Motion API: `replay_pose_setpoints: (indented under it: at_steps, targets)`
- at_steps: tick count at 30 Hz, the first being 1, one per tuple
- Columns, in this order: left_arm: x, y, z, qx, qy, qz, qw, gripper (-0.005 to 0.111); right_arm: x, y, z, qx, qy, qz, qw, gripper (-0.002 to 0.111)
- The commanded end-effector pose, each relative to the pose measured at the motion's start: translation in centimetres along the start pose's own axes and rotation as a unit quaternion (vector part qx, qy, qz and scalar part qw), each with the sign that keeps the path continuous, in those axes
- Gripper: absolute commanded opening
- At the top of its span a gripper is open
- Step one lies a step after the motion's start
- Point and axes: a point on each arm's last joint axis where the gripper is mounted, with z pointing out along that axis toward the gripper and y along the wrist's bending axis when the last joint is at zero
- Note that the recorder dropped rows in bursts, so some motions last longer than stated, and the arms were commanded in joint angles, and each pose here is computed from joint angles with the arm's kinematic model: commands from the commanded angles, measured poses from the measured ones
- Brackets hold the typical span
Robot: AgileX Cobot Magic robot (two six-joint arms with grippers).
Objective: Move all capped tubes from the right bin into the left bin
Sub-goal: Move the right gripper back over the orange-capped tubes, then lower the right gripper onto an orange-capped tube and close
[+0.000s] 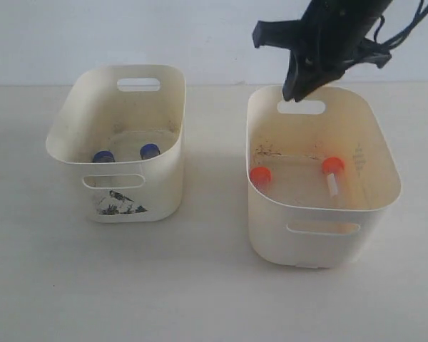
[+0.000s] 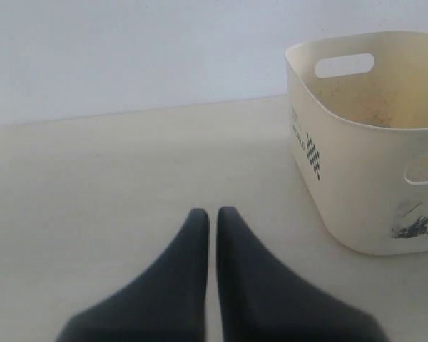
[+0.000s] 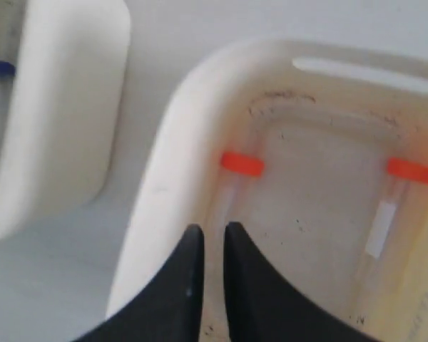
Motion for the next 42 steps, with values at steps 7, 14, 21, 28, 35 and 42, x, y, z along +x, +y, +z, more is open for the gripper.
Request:
replay_pose_setpoints:
  at_steps: [7,14,21,28,35,42]
  targets:
    - [-0.2,0.0,0.0,0.001,-0.007,-0.011,1.0,0.004,2.9,-1.4,3.8,-0.025,0.064,0.046,0.997,0.018]
    - [-0.2,0.0,0.0,0.001,-0.007,-0.011,1.0,0.004,3.6,-1.2,4.9,-0.057,0.065,0.059,0.995,0.018]
    - [-0.2,0.0,0.0,0.001,-0.007,-0.011,1.0,0.004,3.8,-1.6,6.2,-0.052,0.081,0.055,0.994,0.03]
    - [-0.2,0.0,0.0,0.001,-0.007,-0.011,1.0,0.004,3.9,-2.3,9.1,-0.048,0.112,0.079,0.989,0.058]
    - [-0.2,0.0,0.0,0.001,-0.007,-0.011,1.0,0.004,4.0,-2.9,11.3,-0.042,0.125,0.092,0.987,0.058]
    - [-0.2,0.0,0.0,0.001,-0.007,-0.011,1.0,0.004,4.2,-3.4,13.5,-0.04,0.133,0.105,0.985,0.058]
